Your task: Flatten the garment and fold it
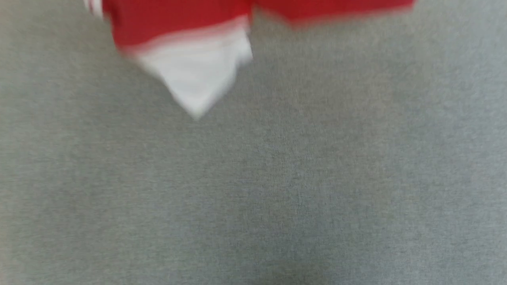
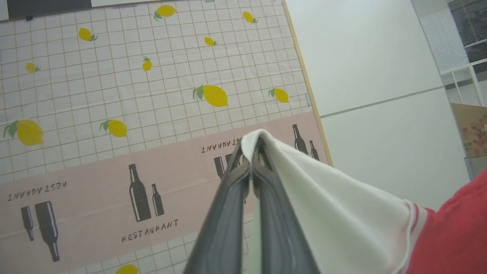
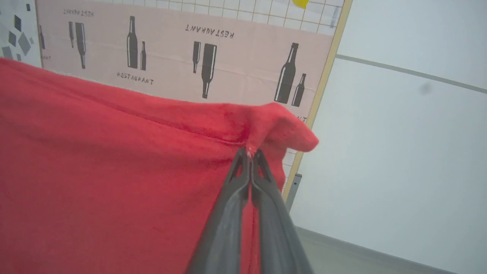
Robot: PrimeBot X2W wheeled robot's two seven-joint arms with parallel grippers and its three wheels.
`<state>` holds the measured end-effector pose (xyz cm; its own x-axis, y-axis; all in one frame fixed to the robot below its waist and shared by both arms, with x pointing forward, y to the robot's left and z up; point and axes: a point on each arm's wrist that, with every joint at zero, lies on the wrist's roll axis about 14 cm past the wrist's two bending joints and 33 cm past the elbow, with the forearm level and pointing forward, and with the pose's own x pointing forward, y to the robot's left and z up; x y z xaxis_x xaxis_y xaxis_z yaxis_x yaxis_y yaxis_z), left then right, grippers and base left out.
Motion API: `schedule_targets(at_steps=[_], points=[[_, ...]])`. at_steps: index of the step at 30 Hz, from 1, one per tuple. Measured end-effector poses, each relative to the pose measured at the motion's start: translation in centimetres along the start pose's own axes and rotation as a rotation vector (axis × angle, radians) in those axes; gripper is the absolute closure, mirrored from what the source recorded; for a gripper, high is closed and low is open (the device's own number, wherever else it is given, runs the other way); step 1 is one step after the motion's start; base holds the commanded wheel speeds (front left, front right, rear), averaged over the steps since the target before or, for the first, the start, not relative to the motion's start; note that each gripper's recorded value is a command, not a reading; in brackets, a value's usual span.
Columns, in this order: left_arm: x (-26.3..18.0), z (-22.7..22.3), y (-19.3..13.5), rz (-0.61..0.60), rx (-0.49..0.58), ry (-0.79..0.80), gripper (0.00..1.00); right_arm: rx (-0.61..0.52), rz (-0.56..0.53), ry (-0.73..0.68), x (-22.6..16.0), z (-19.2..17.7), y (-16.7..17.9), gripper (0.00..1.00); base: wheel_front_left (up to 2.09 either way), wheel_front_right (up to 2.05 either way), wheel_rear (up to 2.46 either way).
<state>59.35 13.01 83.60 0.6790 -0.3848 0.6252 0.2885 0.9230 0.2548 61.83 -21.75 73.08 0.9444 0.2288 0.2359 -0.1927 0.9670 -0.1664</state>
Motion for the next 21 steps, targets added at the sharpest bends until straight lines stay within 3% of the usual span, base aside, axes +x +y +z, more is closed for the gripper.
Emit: schedule_targets(at_steps=[6, 12, 16, 21], points=[[2.5, -4.0, 2.0, 0.060, 0.002, -0.009, 1.00, -0.007, -0.026, 0.003, 3.5, -3.4, -0.6, 1.00, 0.00, 0.00, 0.00], [2.1, -9.5, 1.6, 0.059, -0.015, 0.057, 1.00, 0.016, -0.026, 0.031, 5.2, -8.0, 0.3, 1.00, 0.00, 0.00, 0.00], [-0.3, -13.2, 0.4, 0.035, -0.030, 0.141, 1.00, 0.040, 0.011, 0.063, 5.3, -11.2, 2.5, 1.00, 0.00, 0.00, 0.00], [-6.6, -18.8, -1.9, 0.018, -0.095, 0.311, 1.00, 0.073, 0.067, 0.179, 2.9, -16.9, 5.7, 1.00, 0.00, 0.00, 0.00]])
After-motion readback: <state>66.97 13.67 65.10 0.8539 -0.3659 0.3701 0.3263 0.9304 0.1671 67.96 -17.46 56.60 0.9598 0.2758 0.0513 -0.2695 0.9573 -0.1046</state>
